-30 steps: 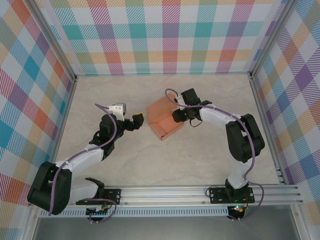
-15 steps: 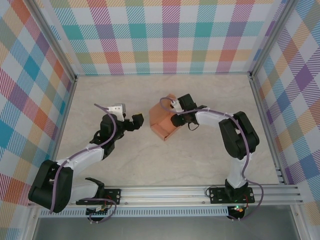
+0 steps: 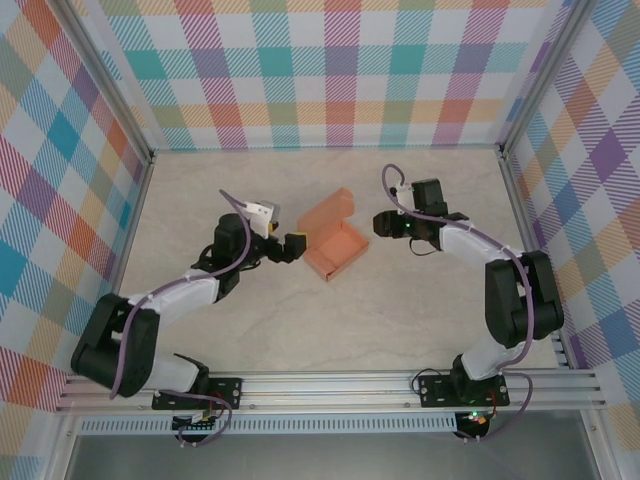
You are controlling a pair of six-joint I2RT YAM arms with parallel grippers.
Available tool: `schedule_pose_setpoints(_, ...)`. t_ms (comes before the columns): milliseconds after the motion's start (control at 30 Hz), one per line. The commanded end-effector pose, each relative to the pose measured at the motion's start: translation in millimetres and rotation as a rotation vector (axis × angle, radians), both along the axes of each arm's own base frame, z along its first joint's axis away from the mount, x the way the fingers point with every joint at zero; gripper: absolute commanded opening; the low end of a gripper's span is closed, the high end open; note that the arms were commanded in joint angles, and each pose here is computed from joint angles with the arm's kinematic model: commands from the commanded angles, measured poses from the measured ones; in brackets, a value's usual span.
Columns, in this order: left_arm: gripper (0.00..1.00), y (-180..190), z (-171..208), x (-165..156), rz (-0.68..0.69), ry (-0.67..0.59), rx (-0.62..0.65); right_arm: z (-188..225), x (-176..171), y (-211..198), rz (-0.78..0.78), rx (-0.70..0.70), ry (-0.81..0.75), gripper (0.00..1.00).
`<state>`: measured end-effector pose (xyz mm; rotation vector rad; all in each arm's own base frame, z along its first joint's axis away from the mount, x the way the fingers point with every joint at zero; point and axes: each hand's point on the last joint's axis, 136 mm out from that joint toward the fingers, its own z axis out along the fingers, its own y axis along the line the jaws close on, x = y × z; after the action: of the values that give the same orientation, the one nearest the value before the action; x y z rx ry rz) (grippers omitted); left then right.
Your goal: Fold the paper box
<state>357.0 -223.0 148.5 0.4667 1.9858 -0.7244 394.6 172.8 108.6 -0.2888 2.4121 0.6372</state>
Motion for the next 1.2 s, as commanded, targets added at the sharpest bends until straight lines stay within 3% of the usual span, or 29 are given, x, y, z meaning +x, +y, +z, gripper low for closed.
schedule_pose_setpoints(0, 1.00, -27, 18, 5, -0.092, -0.069, 0.001, 4, -9, 2, -0.001, 0.047, 0.024, 0.48)
schedule_pose_setpoints(100, 0.96, -31, 13, 14, -0.048, -0.068, 0.027, 2, -12, 1, -0.008, 0.051, 0.033, 0.48)
schedule_pose_setpoints(267, 0.76, -24, 4, 26, 0.024, -0.083, 0.068, -3, -13, 2, -0.026, 0.071, 0.058, 0.48)
schedule_pose_setpoints(700, 0.43, -30, 3, 22, -0.030, -0.080, 0.123, -7, -9, 9, 0.010, 0.091, 0.091, 0.47)
schedule_pose_setpoints(833, 0.21, -25, 1, 24, -0.022, -0.065, 0.192, -10, -11, 11, 0.017, 0.100, 0.107, 0.47)
schedule_pose_setpoints(1167, 0.10, -28, 26, 25, -0.025, -0.067, 0.161, -18, -21, 25, 0.143, 0.164, 0.214, 0.48)
